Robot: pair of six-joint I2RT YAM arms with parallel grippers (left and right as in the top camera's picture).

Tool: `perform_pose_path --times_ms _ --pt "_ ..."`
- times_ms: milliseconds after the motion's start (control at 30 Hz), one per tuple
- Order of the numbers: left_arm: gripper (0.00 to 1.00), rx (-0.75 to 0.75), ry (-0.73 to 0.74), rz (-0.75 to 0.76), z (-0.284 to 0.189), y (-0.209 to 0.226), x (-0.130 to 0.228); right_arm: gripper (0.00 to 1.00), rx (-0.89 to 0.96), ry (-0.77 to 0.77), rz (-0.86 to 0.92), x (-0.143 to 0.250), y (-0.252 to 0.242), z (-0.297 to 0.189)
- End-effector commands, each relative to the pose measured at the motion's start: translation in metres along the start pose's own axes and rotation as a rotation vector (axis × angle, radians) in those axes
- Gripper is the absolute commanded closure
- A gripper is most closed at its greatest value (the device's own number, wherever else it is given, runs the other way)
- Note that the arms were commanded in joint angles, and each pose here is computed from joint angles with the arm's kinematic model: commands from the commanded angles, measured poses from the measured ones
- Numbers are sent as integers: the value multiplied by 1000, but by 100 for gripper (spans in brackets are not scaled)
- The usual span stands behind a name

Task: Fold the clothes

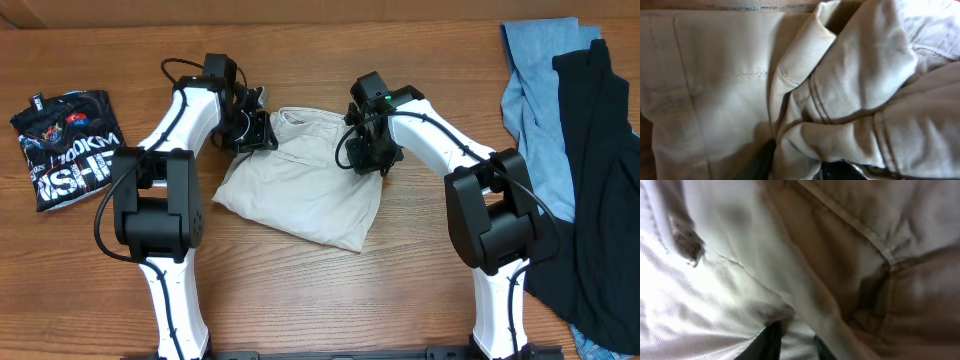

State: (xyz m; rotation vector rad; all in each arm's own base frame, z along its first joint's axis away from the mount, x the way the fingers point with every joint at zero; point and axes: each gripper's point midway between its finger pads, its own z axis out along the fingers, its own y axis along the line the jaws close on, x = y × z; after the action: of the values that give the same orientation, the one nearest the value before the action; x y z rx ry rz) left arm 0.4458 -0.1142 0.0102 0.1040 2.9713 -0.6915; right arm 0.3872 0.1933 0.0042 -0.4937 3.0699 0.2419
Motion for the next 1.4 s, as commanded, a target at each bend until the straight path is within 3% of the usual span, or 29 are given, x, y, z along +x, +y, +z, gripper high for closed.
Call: perform_pose_path --times_ms 0,167,300,400,633,867,1367 --pt "56 -79 50 -31 9 20 10 73 111 44 39 10 -36 10" --pt "46 -161 -34 -41 -36 24 -16 73 111 45 40 11 -36 10" --pt "29 -251 -122 -70 -72 26 -33 73 111 45 40 11 -36 10" --pt "25 -306 -133 -95 -81 32 -32 73 111 45 40 11 -36 10" --pt "20 -341 -66 -155 -59 48 -14 73 111 45 40 11 -36 10" --pt "19 -55 -31 -10 -38 5 -15 73 111 46 40 11 -36 10" --pt "16 -95 21 -51 -23 26 -6 73 112 56 41 13 -37 9"
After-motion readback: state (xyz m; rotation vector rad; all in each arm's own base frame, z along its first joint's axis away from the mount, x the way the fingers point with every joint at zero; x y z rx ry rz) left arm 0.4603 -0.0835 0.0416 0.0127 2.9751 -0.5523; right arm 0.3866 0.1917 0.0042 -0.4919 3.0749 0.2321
